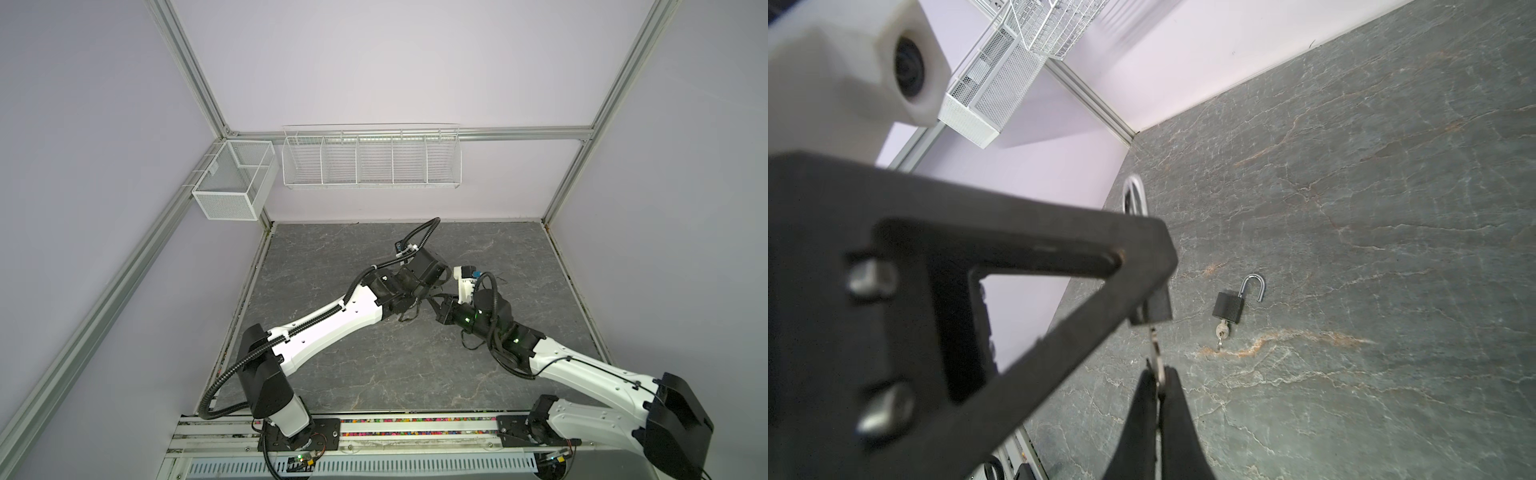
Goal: Unlock with the key
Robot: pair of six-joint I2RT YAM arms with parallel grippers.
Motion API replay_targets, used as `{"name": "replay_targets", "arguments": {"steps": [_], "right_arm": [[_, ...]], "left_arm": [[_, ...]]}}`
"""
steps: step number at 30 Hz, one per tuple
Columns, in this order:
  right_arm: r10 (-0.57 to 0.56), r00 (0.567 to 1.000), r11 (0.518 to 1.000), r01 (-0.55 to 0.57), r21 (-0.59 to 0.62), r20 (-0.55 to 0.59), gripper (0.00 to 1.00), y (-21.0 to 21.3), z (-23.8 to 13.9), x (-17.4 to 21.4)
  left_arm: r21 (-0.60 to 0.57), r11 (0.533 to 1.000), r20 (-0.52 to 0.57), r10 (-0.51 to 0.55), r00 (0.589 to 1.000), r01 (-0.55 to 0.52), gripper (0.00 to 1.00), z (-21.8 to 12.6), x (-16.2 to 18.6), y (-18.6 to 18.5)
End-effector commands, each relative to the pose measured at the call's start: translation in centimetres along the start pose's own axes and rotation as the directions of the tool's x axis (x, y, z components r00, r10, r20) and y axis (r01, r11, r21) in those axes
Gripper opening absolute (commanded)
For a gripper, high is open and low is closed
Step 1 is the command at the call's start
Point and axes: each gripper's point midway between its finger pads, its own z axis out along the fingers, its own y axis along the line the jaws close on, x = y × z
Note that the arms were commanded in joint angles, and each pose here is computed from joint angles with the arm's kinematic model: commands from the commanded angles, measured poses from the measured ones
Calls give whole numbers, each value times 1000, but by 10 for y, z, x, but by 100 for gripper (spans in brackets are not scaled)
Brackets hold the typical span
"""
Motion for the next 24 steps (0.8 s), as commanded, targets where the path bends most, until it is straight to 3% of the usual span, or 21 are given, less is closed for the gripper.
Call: {"name": "replay_targets", "arguments": {"steps": [1,10,15,24], "right_arm": [[-37,990,989,56,-139,133,6,48,-8,-44],[-69,992,993,79,-89,106,7,40,-7,-41],[-66,996,995,70,-63,65,17,30,-10,-28],[-57,998,997,58,-44,19,27,17,-16,-11]], "left_arm": [[21,999,-88,35,996,-33,0,-10,20,-7],[67,998,-26,16,1000,-14,0,-29,2,-12],[50,999,61,0,998,-4,0,-27,-23,-9],[38,999,141,-15,990,9,0,-29,-56,-6]]}}
